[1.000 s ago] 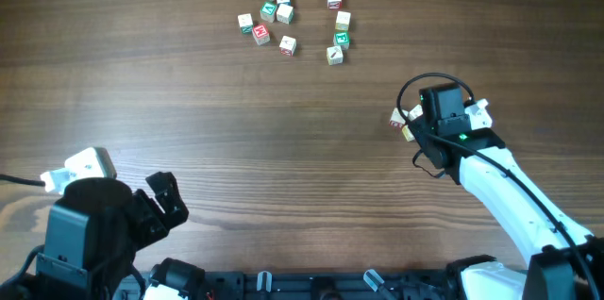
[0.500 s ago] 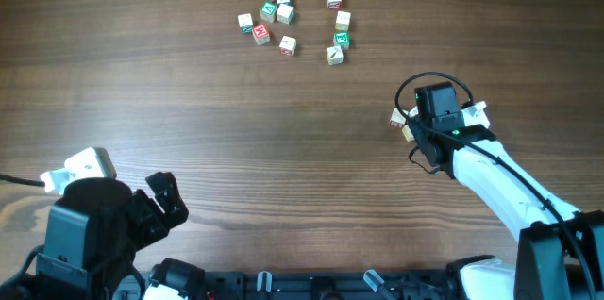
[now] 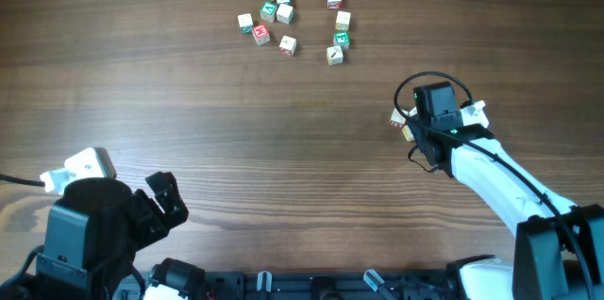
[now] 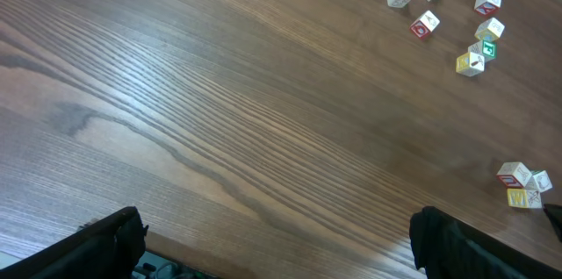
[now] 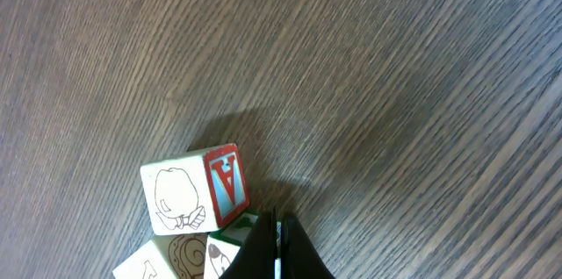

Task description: Form a circle

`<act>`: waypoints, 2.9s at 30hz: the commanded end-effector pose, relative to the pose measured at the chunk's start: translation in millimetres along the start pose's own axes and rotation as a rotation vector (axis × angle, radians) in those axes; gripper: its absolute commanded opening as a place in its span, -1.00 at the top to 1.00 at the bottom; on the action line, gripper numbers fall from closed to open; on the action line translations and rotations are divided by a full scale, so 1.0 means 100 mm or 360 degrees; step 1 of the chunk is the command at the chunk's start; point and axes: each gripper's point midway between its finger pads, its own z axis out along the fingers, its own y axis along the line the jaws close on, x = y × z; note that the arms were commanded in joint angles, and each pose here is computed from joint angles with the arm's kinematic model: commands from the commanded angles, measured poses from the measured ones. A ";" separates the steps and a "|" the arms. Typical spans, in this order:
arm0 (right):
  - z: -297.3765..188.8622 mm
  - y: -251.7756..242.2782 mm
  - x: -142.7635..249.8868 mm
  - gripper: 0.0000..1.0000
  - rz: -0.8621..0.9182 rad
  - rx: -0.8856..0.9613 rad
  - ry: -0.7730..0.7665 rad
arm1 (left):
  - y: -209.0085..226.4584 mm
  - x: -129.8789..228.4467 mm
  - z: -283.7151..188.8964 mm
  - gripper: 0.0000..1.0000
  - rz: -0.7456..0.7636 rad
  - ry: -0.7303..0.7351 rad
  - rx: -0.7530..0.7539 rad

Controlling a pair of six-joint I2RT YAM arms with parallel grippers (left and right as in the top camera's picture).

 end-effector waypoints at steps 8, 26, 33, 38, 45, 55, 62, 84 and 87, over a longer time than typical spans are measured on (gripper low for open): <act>0.04 -0.02 0.08 0.92 -0.0032 0.0005 0.0050 | -0.01 0.00 0.00 -1.00 -0.0021 0.0004 0.0002; 0.04 -0.03 0.11 0.91 -0.0035 0.0007 0.0083 | -0.01 0.00 0.00 -1.00 -0.0021 0.0004 0.0002; 0.04 -0.03 0.12 0.91 -0.0035 0.0006 0.0087 | -0.01 0.00 0.00 -1.00 -0.0021 0.0004 0.0002; 0.04 -0.03 0.12 0.91 -0.0035 0.0005 0.0093 | -0.01 0.00 0.00 -1.00 -0.0021 0.0004 0.0002; -0.03 -0.08 0.08 0.92 -0.0033 0.0032 0.0061 | -0.01 0.00 0.00 -1.00 -0.0021 0.0004 0.0002; -0.12 -0.01 -0.12 0.89 -0.0059 -0.0020 -0.0092 | -0.01 0.00 0.00 -1.00 -0.0021 0.0004 0.0002; -0.03 0.09 -0.14 0.91 -0.0148 -0.0062 -0.0108 | -0.01 0.00 0.00 -1.00 -0.0021 0.0004 0.0002; 0.32 0.66 -0.42 0.91 -0.0140 -0.0505 -0.0037 | -0.01 0.00 0.00 -1.00 -0.0021 0.0004 0.0002; 0.32 0.64 -0.34 0.91 -0.0151 -0.0500 0.0032 | -0.01 0.00 0.00 -1.00 -0.0021 0.0004 0.0002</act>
